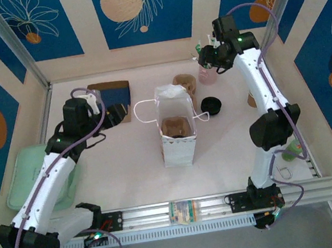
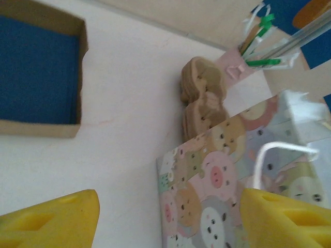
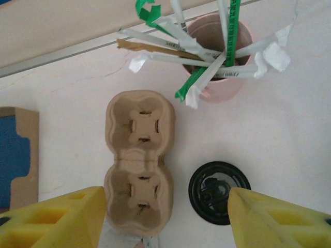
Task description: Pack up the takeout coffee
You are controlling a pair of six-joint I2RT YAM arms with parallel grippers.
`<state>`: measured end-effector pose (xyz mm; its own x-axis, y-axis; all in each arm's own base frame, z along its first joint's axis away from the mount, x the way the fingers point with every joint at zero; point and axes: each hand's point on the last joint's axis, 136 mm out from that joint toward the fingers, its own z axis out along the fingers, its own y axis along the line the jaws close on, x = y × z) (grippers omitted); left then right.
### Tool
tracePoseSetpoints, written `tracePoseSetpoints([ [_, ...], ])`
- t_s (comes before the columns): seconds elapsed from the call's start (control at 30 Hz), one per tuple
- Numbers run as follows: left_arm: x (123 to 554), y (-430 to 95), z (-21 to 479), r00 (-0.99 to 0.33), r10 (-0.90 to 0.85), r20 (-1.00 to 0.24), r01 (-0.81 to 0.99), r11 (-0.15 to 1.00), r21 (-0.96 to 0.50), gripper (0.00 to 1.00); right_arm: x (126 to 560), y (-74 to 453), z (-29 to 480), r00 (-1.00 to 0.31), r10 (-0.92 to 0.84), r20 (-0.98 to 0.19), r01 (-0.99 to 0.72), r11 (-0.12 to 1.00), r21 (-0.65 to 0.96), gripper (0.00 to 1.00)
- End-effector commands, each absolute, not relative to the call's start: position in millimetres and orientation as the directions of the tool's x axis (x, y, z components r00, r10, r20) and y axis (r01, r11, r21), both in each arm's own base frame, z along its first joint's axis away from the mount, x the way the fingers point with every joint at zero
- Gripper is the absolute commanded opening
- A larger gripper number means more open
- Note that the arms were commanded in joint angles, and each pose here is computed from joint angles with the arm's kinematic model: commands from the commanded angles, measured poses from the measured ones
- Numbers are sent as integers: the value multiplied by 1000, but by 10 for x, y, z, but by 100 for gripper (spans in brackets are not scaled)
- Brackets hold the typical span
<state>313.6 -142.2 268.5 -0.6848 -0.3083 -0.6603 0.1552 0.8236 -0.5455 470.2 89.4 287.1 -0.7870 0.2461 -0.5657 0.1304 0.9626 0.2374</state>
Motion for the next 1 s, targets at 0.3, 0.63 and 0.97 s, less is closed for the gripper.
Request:
tracePoseSetpoints([
  [0.3, 2978, -1322, 2117, -750, -345, -564, 58, 815, -576, 73, 5041, 837, 2704, -811, 215, -544, 135, 974, 184, 64],
  [0.63, 2848, -1316, 2060, -759, -349, -550, 58, 805, -590, 73, 5290, 719, 2574, -806, 232, -544, 158, 971, 180, 63],
  [0.97, 2712, -1296, 1951, -772, -355, -526, 42, 798, -601, 73, 5433, 698, 2405, -812, 230, -537, 156, 971, 179, 59],
])
